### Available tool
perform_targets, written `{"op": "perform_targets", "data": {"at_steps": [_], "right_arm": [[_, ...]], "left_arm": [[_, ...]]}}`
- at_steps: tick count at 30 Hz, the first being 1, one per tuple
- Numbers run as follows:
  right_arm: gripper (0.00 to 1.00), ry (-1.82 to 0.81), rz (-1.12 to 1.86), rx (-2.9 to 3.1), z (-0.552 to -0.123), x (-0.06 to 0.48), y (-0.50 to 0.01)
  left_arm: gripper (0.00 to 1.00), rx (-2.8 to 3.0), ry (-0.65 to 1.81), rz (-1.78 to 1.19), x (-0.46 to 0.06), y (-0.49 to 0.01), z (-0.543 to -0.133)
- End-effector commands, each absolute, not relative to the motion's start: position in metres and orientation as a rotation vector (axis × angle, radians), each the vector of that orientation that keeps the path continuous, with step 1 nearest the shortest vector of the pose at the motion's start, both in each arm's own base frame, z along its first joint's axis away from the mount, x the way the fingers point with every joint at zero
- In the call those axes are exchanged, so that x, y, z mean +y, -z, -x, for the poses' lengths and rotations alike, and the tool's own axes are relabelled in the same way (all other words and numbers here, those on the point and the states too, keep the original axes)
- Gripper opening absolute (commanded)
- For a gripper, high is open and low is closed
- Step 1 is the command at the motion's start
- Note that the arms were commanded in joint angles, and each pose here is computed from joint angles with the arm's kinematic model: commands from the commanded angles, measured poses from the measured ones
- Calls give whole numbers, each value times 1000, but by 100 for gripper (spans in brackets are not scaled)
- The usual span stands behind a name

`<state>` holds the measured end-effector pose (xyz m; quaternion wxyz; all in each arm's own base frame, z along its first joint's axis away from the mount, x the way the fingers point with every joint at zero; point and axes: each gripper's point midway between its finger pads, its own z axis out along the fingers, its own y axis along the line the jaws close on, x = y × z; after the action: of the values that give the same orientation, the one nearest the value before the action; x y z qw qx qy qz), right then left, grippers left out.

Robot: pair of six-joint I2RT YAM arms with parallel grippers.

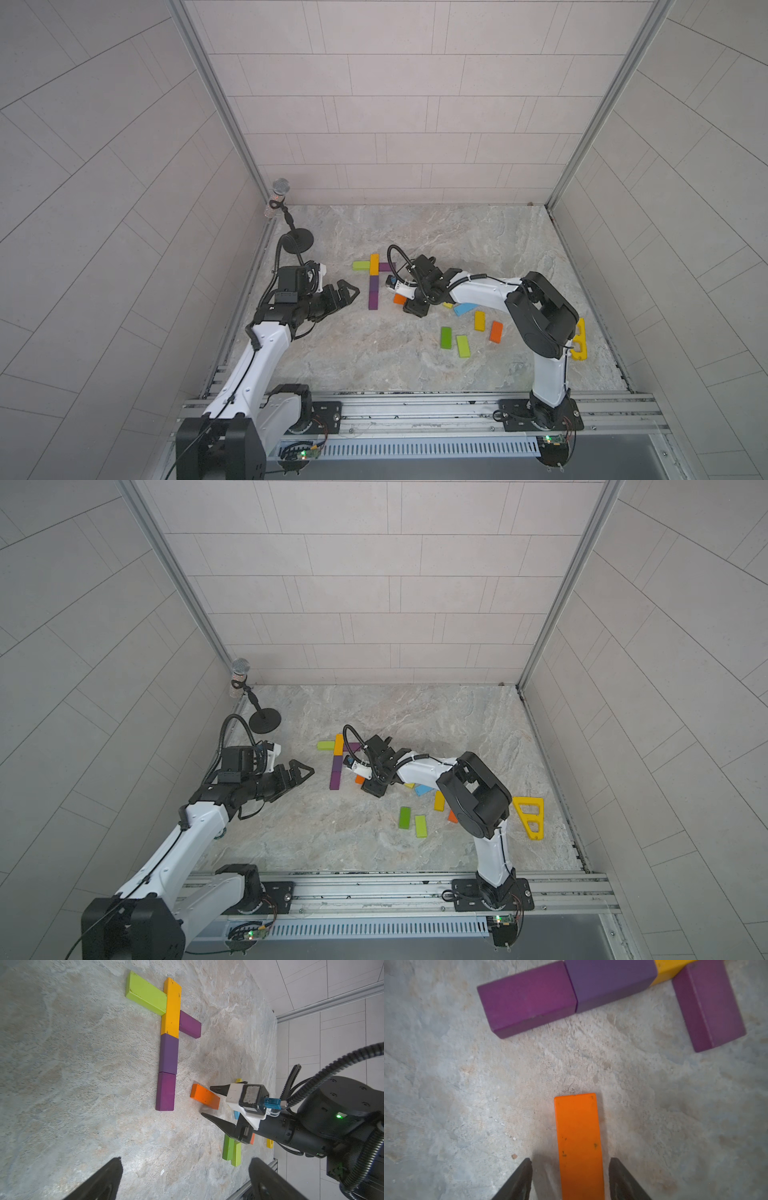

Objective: Assemble the letter t with building blocks
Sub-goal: Pick up the building block from the center of the board.

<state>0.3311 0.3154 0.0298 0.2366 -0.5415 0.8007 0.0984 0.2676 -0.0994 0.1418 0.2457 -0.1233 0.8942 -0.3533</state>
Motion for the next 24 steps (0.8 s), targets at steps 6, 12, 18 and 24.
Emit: {"op": "perform_targets", "data": {"at_steps": [6, 12, 18, 24], "right_arm": [[46, -325, 1539, 2235, -328, 316, -23], [28, -353, 1596, 2285, -317, 312, -12], [17, -355, 1582, 2296, -312, 308, -12], [13, -316, 1617, 2175, -302, 314, -38]], "left_arm": [[100, 2396, 966, 307, -99, -153, -272], [100, 2392, 960, 307, -98, -153, -272], [100, 2389, 941, 319, -95, -153, -272], [100, 2371, 963, 344, -93, -155, -275]]}}
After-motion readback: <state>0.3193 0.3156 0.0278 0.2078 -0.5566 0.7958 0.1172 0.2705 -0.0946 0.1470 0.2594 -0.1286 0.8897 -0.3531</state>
